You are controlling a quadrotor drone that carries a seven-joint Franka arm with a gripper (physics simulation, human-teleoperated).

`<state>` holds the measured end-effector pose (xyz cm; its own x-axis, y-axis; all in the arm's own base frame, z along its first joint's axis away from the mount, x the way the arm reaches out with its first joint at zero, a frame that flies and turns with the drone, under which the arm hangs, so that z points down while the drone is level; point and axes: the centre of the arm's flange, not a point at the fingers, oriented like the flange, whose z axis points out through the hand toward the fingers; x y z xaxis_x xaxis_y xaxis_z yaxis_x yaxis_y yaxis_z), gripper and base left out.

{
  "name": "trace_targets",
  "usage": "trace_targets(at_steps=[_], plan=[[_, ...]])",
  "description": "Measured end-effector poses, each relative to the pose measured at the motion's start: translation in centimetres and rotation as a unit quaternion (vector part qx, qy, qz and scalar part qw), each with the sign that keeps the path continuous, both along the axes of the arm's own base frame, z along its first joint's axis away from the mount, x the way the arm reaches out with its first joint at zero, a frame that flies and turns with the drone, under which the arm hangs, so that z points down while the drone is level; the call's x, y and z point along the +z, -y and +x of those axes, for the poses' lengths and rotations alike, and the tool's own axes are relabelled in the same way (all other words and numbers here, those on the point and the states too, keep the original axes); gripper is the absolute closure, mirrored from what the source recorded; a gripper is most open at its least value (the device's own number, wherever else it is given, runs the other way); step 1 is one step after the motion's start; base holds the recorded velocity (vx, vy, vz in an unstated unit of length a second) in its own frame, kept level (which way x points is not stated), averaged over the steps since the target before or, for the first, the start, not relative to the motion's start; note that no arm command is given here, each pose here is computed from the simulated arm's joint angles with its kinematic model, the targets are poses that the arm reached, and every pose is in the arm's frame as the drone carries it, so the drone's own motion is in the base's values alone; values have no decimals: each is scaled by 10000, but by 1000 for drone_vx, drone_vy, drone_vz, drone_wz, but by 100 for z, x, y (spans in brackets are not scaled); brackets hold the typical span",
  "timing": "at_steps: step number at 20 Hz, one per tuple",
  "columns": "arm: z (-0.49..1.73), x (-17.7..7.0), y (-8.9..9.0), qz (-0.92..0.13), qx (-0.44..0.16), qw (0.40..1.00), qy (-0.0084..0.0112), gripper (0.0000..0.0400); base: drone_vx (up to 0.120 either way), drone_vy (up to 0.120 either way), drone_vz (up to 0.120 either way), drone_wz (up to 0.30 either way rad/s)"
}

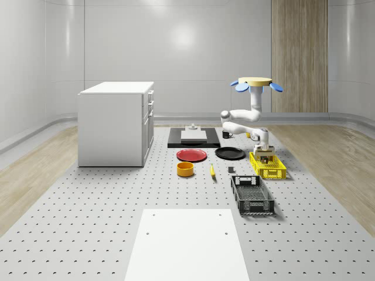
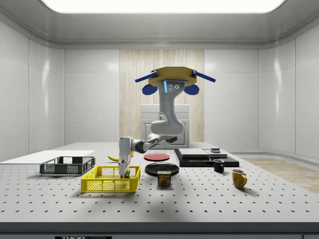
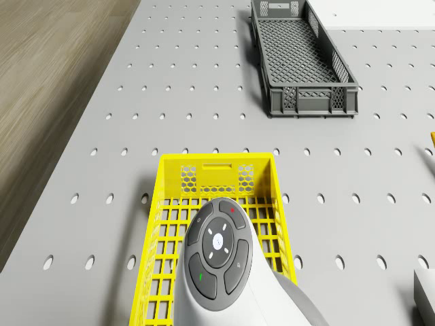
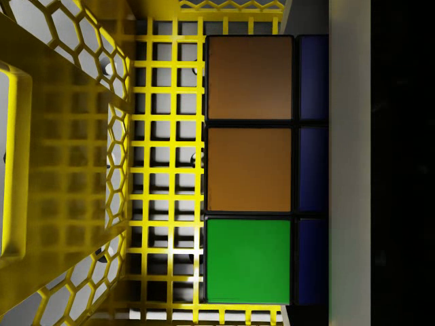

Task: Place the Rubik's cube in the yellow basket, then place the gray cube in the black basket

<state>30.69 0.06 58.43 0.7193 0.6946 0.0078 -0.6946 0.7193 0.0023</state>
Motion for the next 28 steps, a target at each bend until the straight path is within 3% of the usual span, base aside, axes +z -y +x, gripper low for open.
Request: trace_targets(at_steps=[1, 5, 9, 14, 23, 28], plan=[[0, 23, 0, 0, -17, 10000, 0, 114, 0, 0, 0, 0], [-1, 58, 2, -13, 28, 10000, -5, 41, 0, 0, 0, 0], [-1, -47, 4, -21, 60, 10000, -8, 15, 0, 0, 0, 0], [-1, -259, 4, -26, 78, 10000, -10, 4, 0, 0, 8, 0], [-1, -459, 5, -28, 87, 10000, -12, 0, 0, 0, 120, 0], [-1, -485, 5, -28, 88, 10000, -12, 0, 0, -120, 32, 0]])
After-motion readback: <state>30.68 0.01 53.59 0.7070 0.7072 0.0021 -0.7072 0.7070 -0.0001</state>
